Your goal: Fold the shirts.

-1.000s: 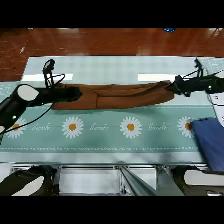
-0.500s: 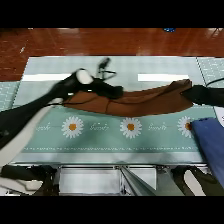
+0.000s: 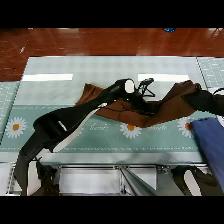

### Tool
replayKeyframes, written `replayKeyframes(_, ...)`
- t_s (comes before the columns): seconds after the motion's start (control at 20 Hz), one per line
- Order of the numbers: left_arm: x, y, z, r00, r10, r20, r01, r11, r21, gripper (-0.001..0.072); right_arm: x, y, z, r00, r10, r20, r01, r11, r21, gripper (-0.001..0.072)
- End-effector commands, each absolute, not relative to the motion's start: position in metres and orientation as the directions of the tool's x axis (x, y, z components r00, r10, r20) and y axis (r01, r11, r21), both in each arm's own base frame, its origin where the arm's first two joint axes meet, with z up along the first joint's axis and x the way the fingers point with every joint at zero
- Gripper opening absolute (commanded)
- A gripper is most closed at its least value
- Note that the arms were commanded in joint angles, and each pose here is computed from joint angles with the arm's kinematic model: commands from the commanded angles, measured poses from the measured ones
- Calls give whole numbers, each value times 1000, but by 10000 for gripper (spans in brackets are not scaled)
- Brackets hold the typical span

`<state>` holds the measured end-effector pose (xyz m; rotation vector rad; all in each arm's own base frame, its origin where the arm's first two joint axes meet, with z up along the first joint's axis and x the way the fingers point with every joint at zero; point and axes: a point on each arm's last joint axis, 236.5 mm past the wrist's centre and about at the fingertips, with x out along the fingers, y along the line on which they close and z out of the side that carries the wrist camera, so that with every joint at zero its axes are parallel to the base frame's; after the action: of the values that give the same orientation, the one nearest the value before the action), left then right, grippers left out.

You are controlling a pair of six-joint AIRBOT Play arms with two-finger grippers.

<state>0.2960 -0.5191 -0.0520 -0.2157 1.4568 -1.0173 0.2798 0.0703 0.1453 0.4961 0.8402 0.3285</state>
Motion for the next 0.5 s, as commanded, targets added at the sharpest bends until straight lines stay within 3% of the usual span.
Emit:
replayKeyframes(0.0,327,-496,-24,-190,-683,-706,430,588,-685,16,279,75,150,632,479,-610,-95,828,553,23)
replayKeyframes(0.2,396,-375,23,-66,-591,-804,429,711,-557,16,283,85,163,649,523,-553,-122,789,603,22)
replayKeyframes(0.3,421,-288,50,69,-458,-887,464,801,-378,16,288,93,171,651,563,-509,-143,750,646,23)
replayKeyframes(0.35,432,-244,63,147,-395,-907,417,856,-306,17,292,99,174,641,594,-485,-162,723,671,22)
replayKeyframes(0.45,436,-175,97,289,-379,-879,301,908,-292,17,304,114,169,612,633,-474,-183,697,693,23)
